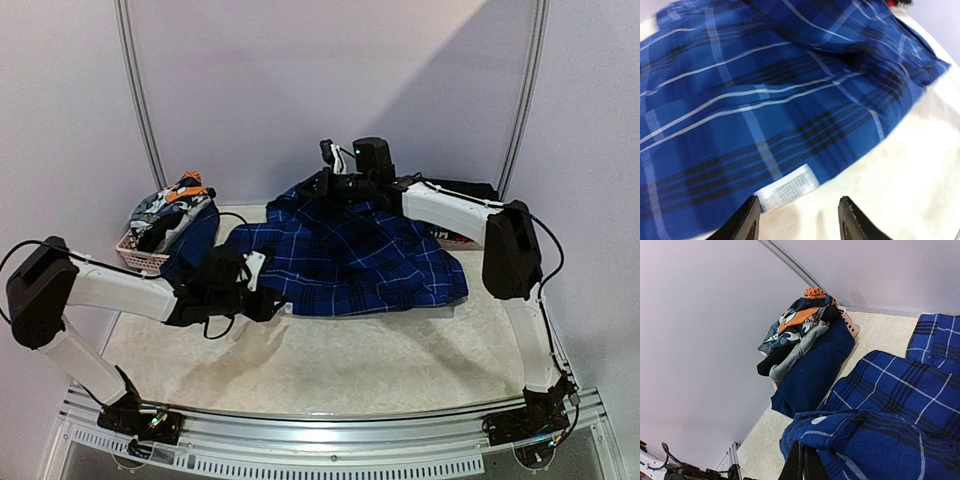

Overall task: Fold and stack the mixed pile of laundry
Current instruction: Fold the flattened shirt at the center of the board.

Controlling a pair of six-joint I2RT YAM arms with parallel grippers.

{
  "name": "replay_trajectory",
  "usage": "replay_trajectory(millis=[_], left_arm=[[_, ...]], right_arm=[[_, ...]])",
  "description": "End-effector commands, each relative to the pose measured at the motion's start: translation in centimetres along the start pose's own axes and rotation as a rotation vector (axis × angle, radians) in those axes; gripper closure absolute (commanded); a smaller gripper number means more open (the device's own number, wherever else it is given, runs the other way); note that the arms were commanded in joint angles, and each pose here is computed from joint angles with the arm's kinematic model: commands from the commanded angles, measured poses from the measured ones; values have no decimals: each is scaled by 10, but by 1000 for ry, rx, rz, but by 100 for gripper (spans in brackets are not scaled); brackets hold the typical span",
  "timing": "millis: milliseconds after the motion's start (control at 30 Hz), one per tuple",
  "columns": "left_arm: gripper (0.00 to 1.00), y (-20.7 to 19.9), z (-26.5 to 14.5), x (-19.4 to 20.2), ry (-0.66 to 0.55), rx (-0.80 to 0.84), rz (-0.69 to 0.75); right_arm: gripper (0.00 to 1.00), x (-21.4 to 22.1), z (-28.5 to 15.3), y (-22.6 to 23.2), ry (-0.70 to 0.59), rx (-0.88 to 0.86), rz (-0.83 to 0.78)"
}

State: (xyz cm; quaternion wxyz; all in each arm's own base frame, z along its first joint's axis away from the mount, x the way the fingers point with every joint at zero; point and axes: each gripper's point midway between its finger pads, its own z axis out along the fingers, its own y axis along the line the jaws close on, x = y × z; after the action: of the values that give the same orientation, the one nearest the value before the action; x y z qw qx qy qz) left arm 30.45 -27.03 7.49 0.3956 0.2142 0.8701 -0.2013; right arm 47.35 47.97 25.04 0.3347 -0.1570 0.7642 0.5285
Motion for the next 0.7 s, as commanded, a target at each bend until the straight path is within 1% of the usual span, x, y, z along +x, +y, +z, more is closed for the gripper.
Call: replay_trajectory(millis=[0,100,200,300,433,533,667], left_arm=[[40,42,-32,-8,-143,-153,-84],[34,56,-50,-9,-209,-173,-156],[29,54,-61,-16,-244,-136,-186],[28,50,-69,-23,-267,-105,-200],[28,54,-75,-27,-280,-107,-215],[28,64,-78,-23,-271,-144,-244],[26,79,-83,-20,-275,-192,-309]], right_arm=[[100,4,30,-6,-73,-80,105],[100,16,44,-22,-90,-87,186],[100,34,58,-29,-83,-90,235],[100,55,71,-26,-69,-82,251],[100,72,83,-31,-80,-42,266],[100,89,91,-42,-92,-13,300],[99,114,103,-50,-68,-9,345]])
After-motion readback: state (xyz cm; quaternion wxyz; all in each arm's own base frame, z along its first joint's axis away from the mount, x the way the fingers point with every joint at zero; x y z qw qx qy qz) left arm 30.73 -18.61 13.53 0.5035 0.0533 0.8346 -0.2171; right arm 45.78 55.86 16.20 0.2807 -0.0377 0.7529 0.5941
